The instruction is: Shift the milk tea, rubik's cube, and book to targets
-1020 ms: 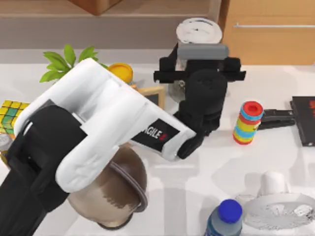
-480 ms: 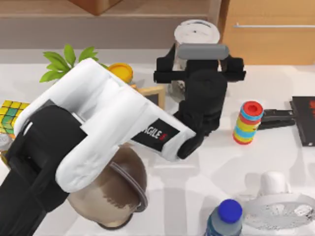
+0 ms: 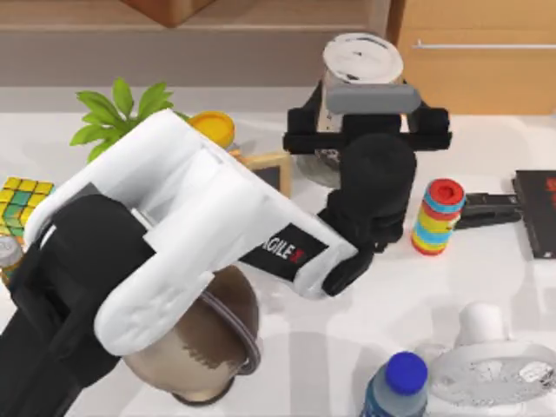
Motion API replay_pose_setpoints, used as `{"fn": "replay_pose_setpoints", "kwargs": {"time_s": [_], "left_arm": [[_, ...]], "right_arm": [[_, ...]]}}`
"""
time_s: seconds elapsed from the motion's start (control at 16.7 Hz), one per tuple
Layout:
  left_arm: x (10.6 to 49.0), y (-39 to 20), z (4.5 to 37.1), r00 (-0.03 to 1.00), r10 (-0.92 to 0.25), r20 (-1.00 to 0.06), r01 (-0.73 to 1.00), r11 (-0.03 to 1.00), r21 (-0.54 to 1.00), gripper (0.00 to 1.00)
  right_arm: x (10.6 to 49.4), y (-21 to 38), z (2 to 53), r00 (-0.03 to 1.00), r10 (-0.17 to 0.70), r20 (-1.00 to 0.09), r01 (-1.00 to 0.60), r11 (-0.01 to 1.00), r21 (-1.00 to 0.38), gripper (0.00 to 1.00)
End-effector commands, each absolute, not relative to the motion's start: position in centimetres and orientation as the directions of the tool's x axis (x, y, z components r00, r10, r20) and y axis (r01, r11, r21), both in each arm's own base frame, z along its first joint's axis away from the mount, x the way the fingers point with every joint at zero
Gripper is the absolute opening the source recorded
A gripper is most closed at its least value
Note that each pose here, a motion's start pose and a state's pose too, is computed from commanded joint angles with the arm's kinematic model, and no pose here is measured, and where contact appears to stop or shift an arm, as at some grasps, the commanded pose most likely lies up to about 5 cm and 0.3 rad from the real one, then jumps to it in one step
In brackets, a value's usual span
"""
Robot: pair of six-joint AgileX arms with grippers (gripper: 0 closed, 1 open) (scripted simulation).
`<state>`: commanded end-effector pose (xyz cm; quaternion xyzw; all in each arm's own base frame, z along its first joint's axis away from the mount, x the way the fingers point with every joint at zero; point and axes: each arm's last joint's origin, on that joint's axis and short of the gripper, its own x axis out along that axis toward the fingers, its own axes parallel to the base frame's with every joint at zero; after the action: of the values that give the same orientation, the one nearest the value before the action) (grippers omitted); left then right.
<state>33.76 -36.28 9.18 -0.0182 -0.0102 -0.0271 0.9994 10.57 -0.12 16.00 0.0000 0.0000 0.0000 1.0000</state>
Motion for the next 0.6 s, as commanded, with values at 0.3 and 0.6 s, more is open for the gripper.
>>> {"fn": "replay_pose_setpoints", "kwargs": {"time_s": [0.3,0.6], "left_arm": [[33.07,-34.97,8.13,0.999,-0.034,-0.005,0.034,0.999,-0.006,1.00],[33.20,-35.31,8.20,0.999,-0.042,0.002,0.042,0.999,-0.009,1.00]], "right_arm": [[10.57,-0.12,16.00,1.000,0.000,0.000,0.000,1.000,0.000,1.00],[10.57,-0.12,16.00,1.000,0.000,0.000,0.000,1.000,0.000,1.00]]}}
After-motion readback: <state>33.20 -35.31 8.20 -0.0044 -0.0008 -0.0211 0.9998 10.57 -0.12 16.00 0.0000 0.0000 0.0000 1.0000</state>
